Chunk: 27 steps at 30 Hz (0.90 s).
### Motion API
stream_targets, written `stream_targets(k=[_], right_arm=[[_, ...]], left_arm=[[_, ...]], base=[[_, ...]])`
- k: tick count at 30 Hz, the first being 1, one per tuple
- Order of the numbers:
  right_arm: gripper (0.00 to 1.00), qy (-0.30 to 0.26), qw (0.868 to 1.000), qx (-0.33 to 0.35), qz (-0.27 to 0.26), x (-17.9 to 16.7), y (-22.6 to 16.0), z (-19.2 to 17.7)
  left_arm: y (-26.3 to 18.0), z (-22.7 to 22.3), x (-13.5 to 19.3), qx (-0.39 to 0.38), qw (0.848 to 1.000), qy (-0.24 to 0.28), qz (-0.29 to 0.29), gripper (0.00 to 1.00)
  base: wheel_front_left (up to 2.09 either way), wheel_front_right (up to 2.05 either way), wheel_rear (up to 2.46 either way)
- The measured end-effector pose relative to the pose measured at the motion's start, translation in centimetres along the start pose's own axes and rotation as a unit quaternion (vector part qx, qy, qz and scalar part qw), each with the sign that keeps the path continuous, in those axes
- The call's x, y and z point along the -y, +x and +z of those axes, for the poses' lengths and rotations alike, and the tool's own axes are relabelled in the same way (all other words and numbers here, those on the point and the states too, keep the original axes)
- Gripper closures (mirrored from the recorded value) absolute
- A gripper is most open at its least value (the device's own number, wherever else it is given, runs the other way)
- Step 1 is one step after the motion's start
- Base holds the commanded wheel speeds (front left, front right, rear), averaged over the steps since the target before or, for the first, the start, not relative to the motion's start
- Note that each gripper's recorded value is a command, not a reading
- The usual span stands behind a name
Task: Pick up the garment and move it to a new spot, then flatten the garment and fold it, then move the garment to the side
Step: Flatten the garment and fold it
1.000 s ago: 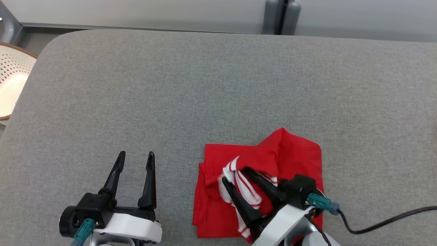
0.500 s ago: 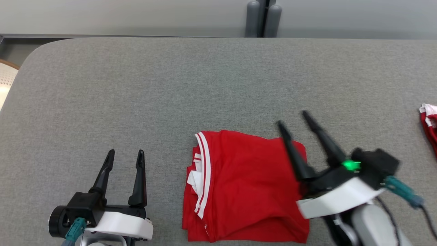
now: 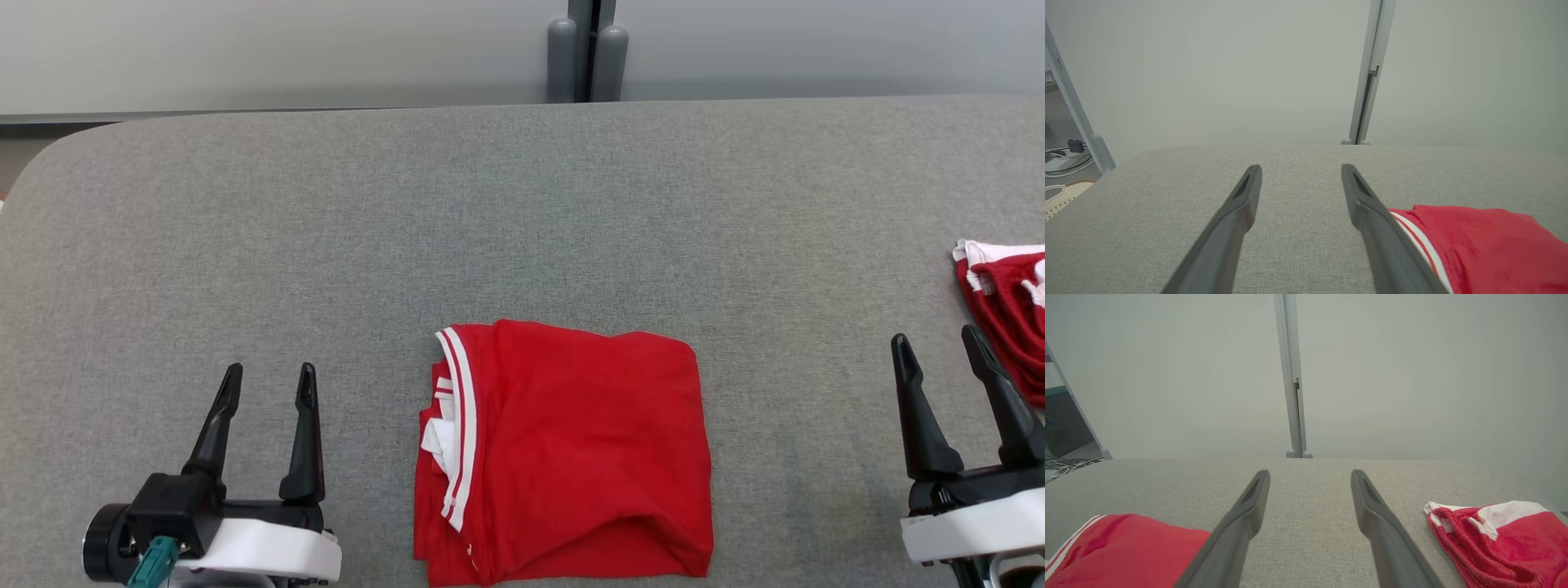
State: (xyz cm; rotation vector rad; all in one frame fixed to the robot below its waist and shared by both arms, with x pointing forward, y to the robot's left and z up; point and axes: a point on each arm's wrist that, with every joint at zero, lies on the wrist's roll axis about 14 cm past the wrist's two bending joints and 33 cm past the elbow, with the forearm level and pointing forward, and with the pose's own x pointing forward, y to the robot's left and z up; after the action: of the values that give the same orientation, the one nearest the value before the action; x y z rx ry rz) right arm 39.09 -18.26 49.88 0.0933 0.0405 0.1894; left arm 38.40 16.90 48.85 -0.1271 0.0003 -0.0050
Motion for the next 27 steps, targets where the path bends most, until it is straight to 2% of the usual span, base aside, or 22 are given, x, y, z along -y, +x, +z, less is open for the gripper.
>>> stream_targets(k=[23,25,27], right_arm=[[0.0,0.004,1.0,0.002,-0.008,0.18,-0.7,0.38],[1.0,0.004,1.0,0.003,-0.007,0.13,-0.64,0.4],[1.0,0.006,1.0,-0.001,0.0,-0.28,-0.5,0.2]], left_arm=[[-0.35,0.74,0.4,0.006,1.0,0.008,-0.007,0.0],[-0.39,0.77,0.41,0.006,1.0,0.008,-0.007,0.0],[-0.43,0.72,0.42,0.005,1.0,0.008,-0.007,0.0]], base=[[0.0,0.0,0.0],[0.0,0.0,0.0],[0.0,0.0,0.0]])
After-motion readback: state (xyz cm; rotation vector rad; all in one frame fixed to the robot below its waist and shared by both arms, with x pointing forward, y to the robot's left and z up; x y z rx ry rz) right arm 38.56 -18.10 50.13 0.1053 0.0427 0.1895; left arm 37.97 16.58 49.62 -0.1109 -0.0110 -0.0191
